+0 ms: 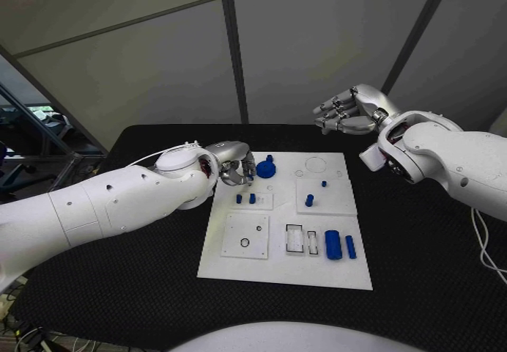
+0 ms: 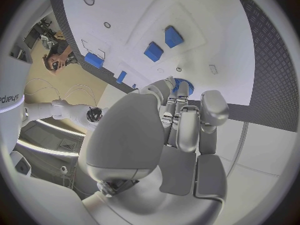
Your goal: Assemble the parts on the task board
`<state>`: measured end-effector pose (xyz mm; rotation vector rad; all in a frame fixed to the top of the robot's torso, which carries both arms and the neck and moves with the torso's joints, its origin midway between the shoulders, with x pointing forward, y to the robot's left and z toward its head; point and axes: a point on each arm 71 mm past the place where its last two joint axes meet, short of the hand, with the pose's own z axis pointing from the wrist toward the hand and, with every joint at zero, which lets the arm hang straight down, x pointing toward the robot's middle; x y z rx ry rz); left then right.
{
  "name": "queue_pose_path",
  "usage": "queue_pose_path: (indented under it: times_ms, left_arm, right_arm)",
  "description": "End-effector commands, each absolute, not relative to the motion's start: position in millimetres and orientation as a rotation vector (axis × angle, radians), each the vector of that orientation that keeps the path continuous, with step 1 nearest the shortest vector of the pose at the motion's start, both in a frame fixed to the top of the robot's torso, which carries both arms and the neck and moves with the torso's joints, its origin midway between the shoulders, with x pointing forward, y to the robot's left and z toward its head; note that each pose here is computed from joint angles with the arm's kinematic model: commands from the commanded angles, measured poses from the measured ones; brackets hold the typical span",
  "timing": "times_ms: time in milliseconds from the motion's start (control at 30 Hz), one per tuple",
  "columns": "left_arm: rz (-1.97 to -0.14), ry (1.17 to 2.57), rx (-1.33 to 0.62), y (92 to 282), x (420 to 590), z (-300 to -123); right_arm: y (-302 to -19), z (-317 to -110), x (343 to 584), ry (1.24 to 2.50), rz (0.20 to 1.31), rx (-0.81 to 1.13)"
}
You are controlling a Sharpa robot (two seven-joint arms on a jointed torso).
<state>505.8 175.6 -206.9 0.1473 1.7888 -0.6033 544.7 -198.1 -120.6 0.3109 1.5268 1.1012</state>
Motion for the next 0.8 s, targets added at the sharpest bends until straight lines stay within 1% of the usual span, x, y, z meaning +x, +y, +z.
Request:
queue_pose_path:
  times_ms: [33, 800]
  left_arm:
    - [-0.599, 1.811, 0.135, 178.3, 506.0, -209.4]
    - [-0.586, 1.858, 0.143, 179.5, 506.0, -217.1]
  right_arm:
    - [-197.5, -119.0, 544.6, 1.523, 1.113, 0.305]
    - [-196.8, -119.0, 544.5, 1.524, 1.113, 0.305]
